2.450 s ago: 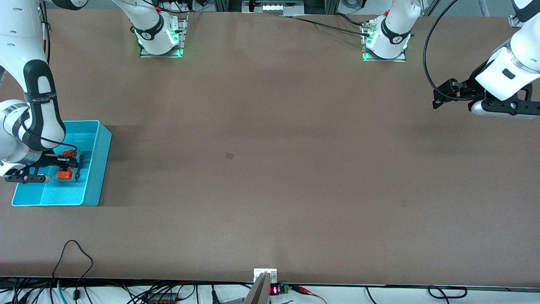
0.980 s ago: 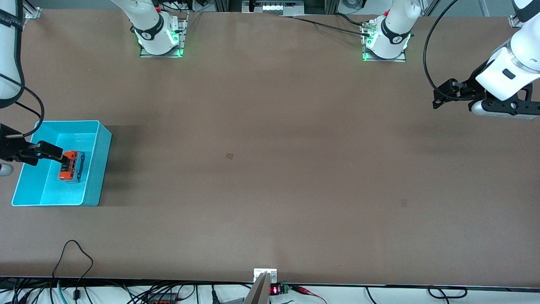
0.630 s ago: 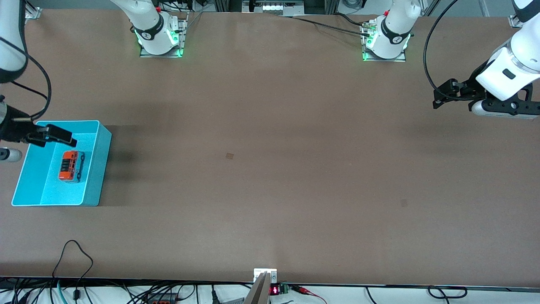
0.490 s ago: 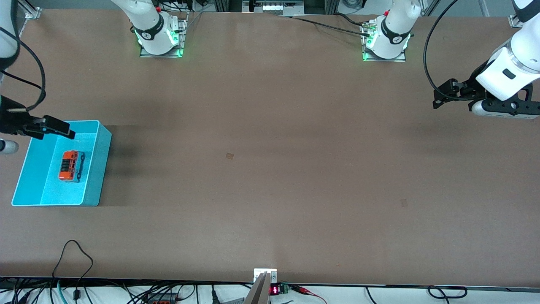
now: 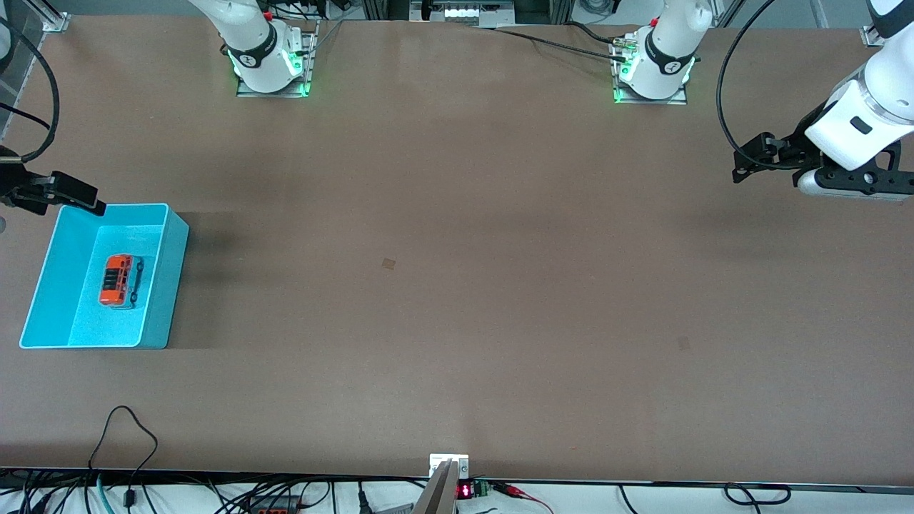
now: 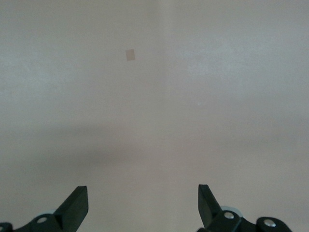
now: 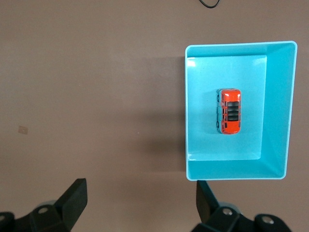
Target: Wind up bus and store in blue box
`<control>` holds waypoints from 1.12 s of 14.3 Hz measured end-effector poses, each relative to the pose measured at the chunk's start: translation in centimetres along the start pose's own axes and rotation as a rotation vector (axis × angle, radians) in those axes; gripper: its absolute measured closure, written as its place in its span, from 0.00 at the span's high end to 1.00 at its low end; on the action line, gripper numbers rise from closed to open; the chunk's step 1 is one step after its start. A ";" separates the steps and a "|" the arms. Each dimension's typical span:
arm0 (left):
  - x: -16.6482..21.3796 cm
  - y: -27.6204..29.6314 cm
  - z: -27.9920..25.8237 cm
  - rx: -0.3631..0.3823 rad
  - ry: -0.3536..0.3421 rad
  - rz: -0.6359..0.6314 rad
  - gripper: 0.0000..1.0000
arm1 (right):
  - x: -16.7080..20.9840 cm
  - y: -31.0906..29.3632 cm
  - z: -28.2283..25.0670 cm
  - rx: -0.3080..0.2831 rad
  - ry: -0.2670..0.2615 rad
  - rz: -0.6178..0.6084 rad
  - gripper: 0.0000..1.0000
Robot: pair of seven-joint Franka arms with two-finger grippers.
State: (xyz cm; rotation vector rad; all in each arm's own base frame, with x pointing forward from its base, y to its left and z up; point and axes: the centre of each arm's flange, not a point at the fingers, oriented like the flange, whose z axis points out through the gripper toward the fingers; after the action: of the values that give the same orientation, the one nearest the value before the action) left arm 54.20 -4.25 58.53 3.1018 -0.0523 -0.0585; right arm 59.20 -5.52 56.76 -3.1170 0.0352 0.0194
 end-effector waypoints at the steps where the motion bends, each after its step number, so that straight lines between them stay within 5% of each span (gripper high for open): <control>1: 0.0 -0.2 0.0 0.000 0.000 -0.004 1.00 | -0.4 0.0 0.2 0.000 0.004 0.000 1.00; 16: -0.1 -1.1 0.0 -0.001 -0.009 -0.019 1.00 | -3.9 0.0 -0.9 -0.001 0.020 -0.001 1.00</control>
State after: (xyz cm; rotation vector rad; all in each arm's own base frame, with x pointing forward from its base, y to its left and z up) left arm 54.17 -3.18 58.45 3.1016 -0.0225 -0.0723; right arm 55.30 -5.48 57.68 -3.1184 0.0338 -0.0124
